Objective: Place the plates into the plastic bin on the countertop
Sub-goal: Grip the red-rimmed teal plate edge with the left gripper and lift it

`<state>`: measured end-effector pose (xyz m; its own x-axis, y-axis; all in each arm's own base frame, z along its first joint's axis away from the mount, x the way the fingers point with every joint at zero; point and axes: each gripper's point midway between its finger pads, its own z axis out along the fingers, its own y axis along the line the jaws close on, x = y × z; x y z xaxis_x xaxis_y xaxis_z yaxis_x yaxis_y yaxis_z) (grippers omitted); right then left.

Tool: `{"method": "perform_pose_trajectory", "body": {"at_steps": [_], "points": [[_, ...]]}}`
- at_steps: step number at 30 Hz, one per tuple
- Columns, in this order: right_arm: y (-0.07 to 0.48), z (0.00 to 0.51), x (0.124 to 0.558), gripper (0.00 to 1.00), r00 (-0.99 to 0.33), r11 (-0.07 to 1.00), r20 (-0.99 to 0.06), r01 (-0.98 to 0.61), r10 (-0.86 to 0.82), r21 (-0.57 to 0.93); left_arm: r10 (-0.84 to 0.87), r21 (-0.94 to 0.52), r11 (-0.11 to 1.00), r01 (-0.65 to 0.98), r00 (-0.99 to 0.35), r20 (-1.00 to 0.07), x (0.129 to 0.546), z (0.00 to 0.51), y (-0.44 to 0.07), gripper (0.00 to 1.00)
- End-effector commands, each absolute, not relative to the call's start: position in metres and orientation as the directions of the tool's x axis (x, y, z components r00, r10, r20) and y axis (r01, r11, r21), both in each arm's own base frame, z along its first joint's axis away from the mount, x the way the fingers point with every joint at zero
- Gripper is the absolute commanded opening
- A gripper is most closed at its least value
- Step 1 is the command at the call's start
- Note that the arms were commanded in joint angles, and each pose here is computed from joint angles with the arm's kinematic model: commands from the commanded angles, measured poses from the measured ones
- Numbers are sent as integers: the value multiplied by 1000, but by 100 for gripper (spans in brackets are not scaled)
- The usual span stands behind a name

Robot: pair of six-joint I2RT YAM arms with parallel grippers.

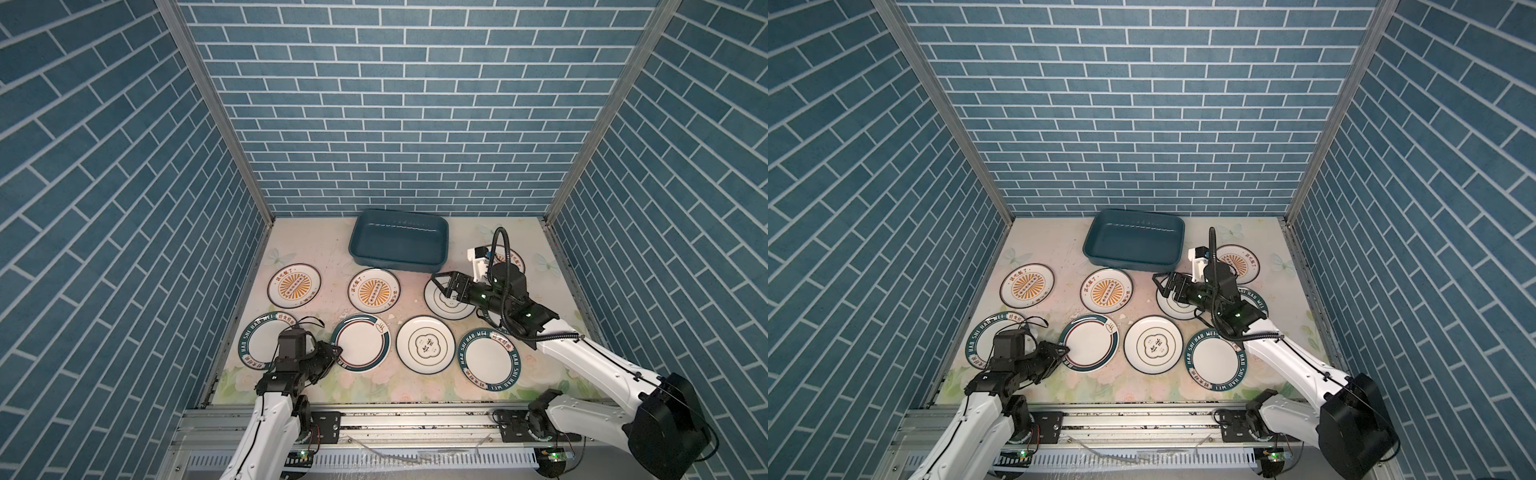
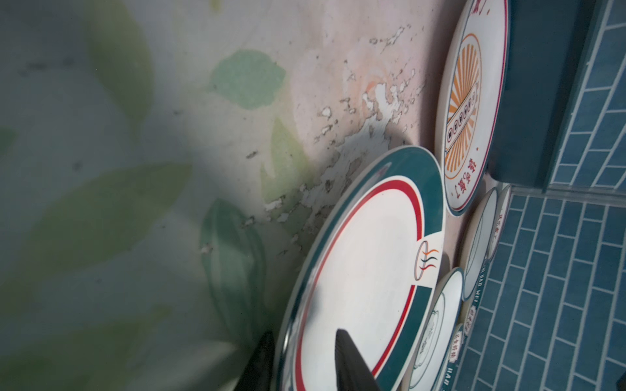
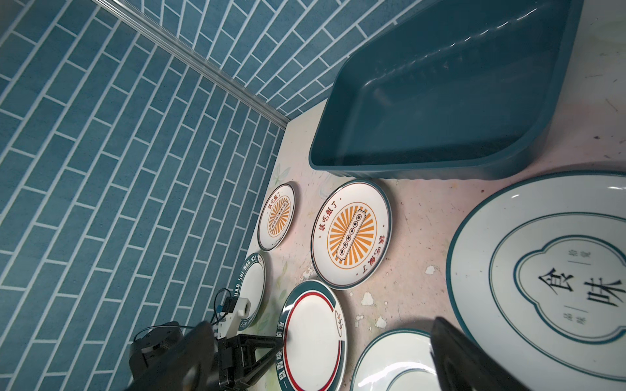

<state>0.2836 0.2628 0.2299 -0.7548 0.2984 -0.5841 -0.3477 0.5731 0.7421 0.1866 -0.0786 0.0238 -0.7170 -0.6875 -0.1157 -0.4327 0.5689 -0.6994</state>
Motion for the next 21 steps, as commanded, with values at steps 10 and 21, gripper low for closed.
{"method": "perform_pose_trajectory", "body": {"at_steps": [10, 21], "points": [[260, 240, 287, 99, -734, 563, -586, -337, 345, 754, -649, -717, 580, -387, -751, -120, 184, 36, -85, 1], [264, 244, 286, 98, -741, 561, -591, -355, 319, 748, -603, -747, 587, -314, -785, -144, 187, 95, -94, 0]]}}
